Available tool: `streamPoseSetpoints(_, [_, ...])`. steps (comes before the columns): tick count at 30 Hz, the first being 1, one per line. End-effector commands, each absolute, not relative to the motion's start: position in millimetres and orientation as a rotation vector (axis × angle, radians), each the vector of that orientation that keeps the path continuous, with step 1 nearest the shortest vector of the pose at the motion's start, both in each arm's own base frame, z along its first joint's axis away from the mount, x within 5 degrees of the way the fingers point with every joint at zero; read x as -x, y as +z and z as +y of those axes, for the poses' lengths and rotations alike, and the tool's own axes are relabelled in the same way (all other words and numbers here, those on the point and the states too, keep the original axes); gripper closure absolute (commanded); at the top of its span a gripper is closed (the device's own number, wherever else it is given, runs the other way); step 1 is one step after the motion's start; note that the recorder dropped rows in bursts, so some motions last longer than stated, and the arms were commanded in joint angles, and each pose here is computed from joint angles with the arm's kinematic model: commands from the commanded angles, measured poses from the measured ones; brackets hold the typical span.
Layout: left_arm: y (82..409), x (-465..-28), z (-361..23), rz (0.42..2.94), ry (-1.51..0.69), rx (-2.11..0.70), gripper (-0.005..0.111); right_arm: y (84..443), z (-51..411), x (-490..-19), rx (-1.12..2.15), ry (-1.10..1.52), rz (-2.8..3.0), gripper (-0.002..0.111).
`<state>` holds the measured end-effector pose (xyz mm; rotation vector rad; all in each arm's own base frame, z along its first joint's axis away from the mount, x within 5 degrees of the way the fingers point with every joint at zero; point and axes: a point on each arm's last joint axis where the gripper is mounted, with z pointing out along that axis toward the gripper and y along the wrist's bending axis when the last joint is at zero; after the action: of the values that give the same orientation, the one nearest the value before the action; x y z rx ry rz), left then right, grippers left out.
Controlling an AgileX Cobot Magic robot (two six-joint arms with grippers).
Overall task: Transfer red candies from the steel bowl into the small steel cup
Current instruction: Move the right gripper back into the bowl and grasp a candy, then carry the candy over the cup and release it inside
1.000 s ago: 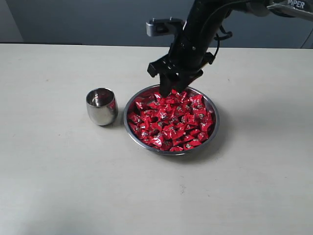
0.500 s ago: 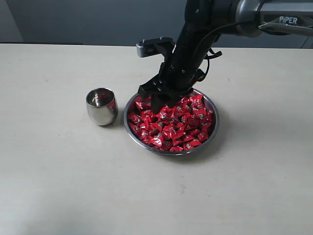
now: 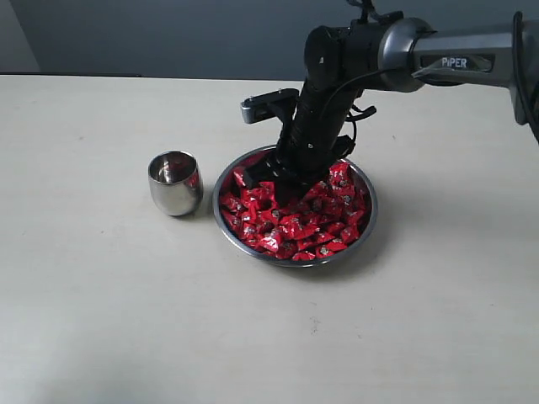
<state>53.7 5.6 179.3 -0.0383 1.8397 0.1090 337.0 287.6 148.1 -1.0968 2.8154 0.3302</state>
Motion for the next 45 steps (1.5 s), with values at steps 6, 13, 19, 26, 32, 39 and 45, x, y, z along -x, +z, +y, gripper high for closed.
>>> streamPoseSetpoints(6, [183,-53,5,1.821,0.109,0.036,0.106,168,288,-333,1.057,0.396,2.805,0.108])
streamPoseSetpoints(13, [183,-53,5,1.821,0.109,0.036,0.106,219,289,-329,1.008,0.497,2.685,0.108])
streamPoseSetpoints(19, [183,-53,6,1.821,0.110,0.037,0.106,248,310,-326,0.979,0.801,2.580,0.108])
streamPoseSetpoints(26, [183,-53,6,1.821,0.110,0.037,0.106,238,350,-323,1.065,0.869,2.528,0.108])
streamPoseSetpoints(32, [183,-53,6,1.821,0.110,0.037,0.106,216,376,-326,1.148,0.852,2.527,0.108])
streamPoseSetpoints(39, [183,-53,6,1.821,0.110,0.037,0.106,196,384,-337,1.204,0.755,2.522,0.108])
streamPoseSetpoints(45, [183,-53,6,1.821,0.110,0.037,0.106,190,384,-339,1.208,0.733,2.524,0.103])
